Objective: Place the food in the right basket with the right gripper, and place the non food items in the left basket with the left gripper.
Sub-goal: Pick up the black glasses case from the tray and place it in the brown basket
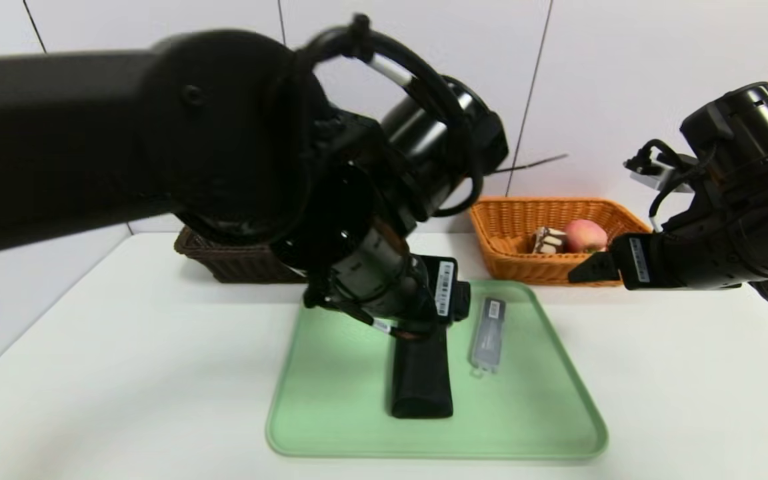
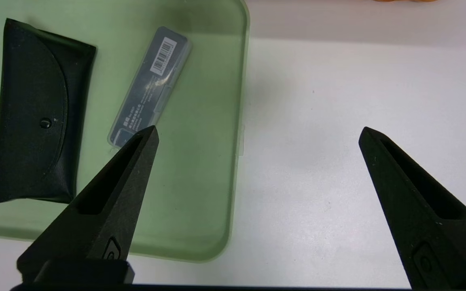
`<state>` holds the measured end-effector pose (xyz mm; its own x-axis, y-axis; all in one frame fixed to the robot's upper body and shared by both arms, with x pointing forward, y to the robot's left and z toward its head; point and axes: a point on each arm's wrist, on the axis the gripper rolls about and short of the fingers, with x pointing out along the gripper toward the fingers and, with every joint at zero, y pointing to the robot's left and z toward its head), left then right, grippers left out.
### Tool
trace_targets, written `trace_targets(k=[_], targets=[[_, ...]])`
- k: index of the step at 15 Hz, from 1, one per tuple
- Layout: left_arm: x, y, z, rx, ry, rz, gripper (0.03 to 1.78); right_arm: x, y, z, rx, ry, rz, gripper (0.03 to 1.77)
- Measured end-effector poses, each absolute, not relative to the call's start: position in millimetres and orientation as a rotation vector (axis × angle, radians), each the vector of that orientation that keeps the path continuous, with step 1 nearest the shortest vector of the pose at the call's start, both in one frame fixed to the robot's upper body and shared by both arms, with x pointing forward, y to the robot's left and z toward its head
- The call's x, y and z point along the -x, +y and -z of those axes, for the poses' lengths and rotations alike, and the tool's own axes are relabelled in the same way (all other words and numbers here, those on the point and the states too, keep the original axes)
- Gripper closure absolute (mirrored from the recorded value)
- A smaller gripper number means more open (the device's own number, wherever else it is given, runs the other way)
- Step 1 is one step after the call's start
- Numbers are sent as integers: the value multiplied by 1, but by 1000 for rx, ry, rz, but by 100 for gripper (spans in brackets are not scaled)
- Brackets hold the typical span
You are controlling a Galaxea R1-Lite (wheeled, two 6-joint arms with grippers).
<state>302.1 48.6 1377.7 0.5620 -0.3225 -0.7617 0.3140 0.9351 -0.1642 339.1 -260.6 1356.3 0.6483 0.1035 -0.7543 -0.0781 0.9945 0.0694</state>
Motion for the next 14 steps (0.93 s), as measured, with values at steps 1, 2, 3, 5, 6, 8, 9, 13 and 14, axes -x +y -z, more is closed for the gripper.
trace_targets(k=[1,2,3,5,6,8,9,13,14], targets=[[-302,40,-1370,-14,905,373,13,-339,-260,-1356,-51,862,-96,9],[-303,33,-1363,-34,907,370,13,-339,-259,-1355,-70,866,-89,9],[-304,27,-1356,-57,909,374,12,-339,-259,-1353,-89,875,-81,9],[-307,19,-1343,-124,922,387,12,-338,-259,-1348,-106,895,-73,9],[-309,16,-1338,-155,924,392,12,-337,-259,-1344,-111,906,-67,9],[-313,11,-1331,-216,906,394,12,-336,-259,-1337,-121,908,-63,9],[-316,7,-1328,-223,884,389,12,-336,-259,-1331,-123,904,-64,9],[-325,-5,-1310,-235,870,376,12,-335,-260,-1319,-133,865,-73,9],[-327,-7,-1304,-243,879,372,12,-333,-260,-1318,-132,865,-72,9]])
